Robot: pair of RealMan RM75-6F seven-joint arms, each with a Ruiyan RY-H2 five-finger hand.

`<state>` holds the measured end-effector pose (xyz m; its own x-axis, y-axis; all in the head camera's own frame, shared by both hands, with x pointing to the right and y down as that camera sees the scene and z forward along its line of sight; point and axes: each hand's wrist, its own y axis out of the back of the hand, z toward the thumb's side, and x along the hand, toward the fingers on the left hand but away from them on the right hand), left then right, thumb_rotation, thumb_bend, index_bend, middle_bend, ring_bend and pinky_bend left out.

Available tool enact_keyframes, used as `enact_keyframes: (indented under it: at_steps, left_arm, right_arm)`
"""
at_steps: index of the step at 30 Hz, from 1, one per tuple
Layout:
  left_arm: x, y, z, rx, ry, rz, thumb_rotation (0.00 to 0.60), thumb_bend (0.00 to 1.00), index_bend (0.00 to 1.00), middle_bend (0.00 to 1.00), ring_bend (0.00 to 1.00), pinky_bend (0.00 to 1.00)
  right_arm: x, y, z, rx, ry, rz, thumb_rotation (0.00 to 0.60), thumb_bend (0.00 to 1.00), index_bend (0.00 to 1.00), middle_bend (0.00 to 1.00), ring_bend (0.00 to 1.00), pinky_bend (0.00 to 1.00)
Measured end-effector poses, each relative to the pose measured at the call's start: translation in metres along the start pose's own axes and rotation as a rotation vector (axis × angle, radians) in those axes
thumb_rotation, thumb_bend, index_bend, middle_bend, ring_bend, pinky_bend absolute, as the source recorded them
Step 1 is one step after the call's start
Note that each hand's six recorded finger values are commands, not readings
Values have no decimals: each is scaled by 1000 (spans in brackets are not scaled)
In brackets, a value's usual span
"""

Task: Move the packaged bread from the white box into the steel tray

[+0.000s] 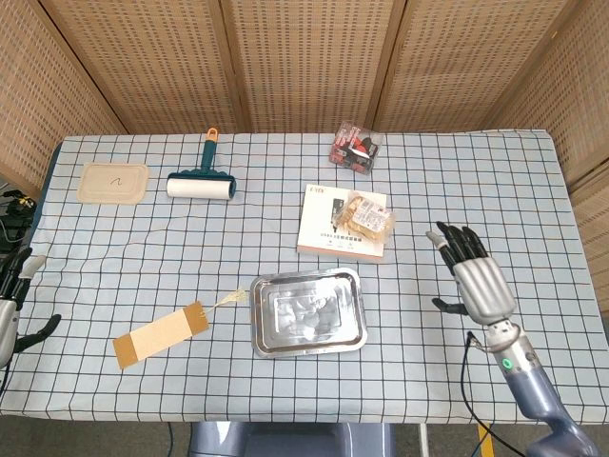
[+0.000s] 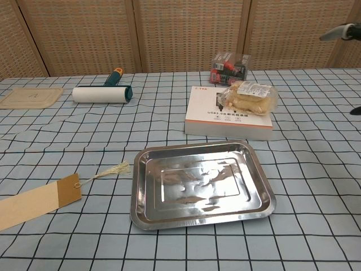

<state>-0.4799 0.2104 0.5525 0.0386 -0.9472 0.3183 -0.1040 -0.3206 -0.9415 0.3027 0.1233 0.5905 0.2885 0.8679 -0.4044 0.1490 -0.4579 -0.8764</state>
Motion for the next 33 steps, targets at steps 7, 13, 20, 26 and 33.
enact_keyframes:
  at_steps: [7,13,20,26,33]
  left_arm:
    - [5,-3,-4,-13,12,-23,600,240,0,0,0,0]
    - [9,-8,-7,-23,20,-48,600,241,0,0,0,0]
    - [17,-12,-14,-29,51,-72,600,242,0,0,0,0]
    - [22,-16,-15,-27,57,-89,600,242,0,0,0,0]
    - [26,-22,-15,-25,58,-122,600,246,0,0,0,0]
  right_arm:
    - [-57,-10,29,-61,-31,86,600,80,37,0,0,0]
    - [-97,-21,50,-103,-53,146,600,80,31,0,0,0]
    - [-135,-44,56,-98,-95,197,600,78,0,0,0,0]
    - [-158,-62,61,-83,-109,241,600,79,0,0,0,0]
    - [-176,-80,63,-54,-124,291,600,86,3,0,0,0]
